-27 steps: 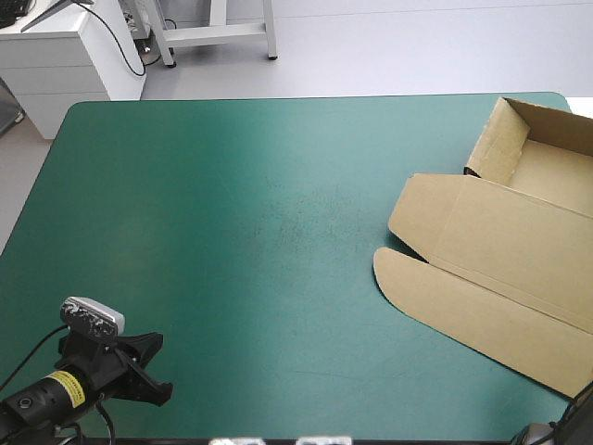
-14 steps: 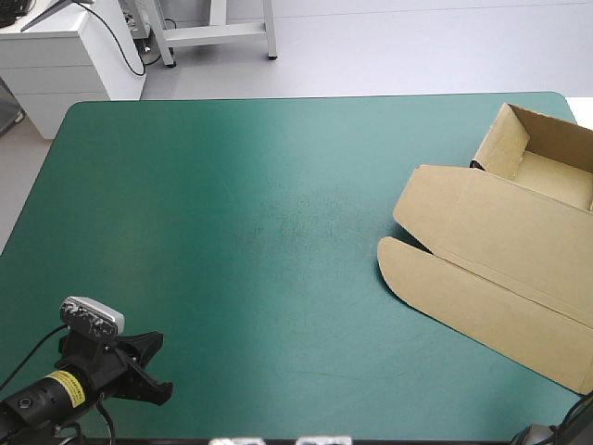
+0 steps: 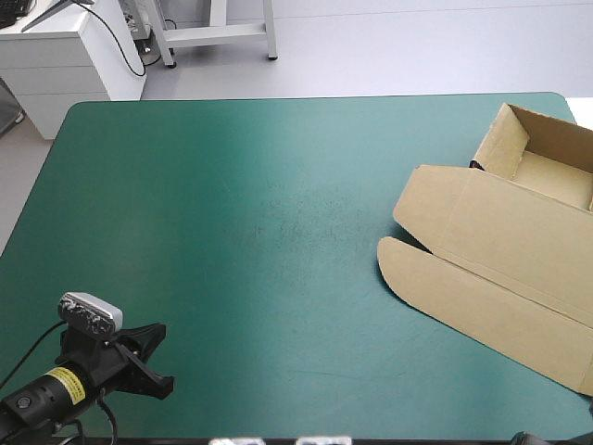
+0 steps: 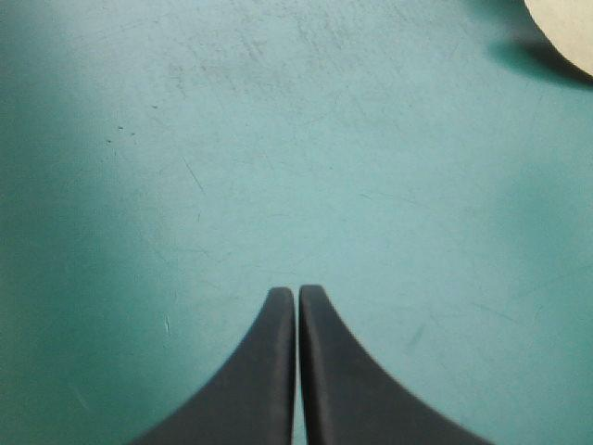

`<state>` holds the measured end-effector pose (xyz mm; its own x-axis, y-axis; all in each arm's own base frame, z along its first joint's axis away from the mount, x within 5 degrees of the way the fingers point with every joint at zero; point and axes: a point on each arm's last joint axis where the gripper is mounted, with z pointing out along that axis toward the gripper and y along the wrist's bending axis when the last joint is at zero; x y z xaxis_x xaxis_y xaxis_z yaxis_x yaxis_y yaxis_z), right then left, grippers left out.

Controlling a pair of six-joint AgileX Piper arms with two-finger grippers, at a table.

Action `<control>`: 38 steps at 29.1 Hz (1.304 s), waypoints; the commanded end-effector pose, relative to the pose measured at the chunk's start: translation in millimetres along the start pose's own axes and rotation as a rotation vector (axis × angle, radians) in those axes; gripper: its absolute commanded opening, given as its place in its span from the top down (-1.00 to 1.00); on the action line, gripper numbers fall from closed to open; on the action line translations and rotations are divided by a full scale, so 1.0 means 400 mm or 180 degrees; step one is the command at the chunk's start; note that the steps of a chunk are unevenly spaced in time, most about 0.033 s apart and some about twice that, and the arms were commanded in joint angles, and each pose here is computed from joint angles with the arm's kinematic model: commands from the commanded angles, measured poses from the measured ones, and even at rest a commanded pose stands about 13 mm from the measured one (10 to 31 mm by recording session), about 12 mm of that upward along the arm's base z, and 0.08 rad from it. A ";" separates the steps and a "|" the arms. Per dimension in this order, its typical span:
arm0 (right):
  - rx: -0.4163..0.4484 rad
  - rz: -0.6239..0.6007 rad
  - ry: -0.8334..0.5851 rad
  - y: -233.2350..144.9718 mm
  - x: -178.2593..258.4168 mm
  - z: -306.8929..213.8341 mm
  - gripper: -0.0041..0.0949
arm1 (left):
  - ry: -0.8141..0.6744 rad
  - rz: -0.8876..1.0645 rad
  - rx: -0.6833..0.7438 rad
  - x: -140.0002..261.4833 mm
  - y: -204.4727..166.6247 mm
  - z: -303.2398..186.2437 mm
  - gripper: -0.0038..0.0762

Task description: Fold the box

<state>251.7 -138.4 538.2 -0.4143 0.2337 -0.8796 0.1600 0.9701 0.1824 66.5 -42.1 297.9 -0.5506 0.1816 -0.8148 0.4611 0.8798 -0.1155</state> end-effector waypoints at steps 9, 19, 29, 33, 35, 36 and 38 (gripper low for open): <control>-0.1026 -0.1045 -0.0051 0.324 0.175 -0.124 0.92 | -0.0298 0.0138 0.0038 -0.034 -0.005 -0.013 0.92; -0.0929 -0.1415 -0.0316 0.313 0.373 -0.223 0.92 | -0.0660 0.0272 0.0073 -0.017 -0.002 -0.040 0.92; -0.0817 -0.1484 -0.0887 0.233 0.596 -0.289 0.92 | -0.1049 0.0253 0.0126 0.074 0.013 -0.079 0.92; -0.0804 -0.1473 -0.1010 0.211 0.667 -0.300 0.92 | -0.1184 0.0250 0.0142 0.085 0.015 -0.089 0.92; -0.0798 -0.1461 -0.1109 0.196 0.713 -0.306 0.92 | -0.1204 0.0249 0.0144 0.087 0.015 -0.092 0.92; -0.0797 -0.1448 -0.1136 0.192 0.727 -0.307 0.92 | -0.1204 0.0249 0.0144 0.087 0.015 -0.092 0.92; -0.0806 -0.1431 -0.1143 0.186 0.753 -0.304 0.92 | -0.1199 0.0249 0.0143 0.087 0.015 -0.092 0.92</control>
<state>32.6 13.0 338.0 -0.1503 -0.2133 -0.9654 -0.2218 0.9588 -0.1773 22.9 -13.0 276.7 -0.2874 0.1108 -0.9514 0.5210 0.8516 -0.0582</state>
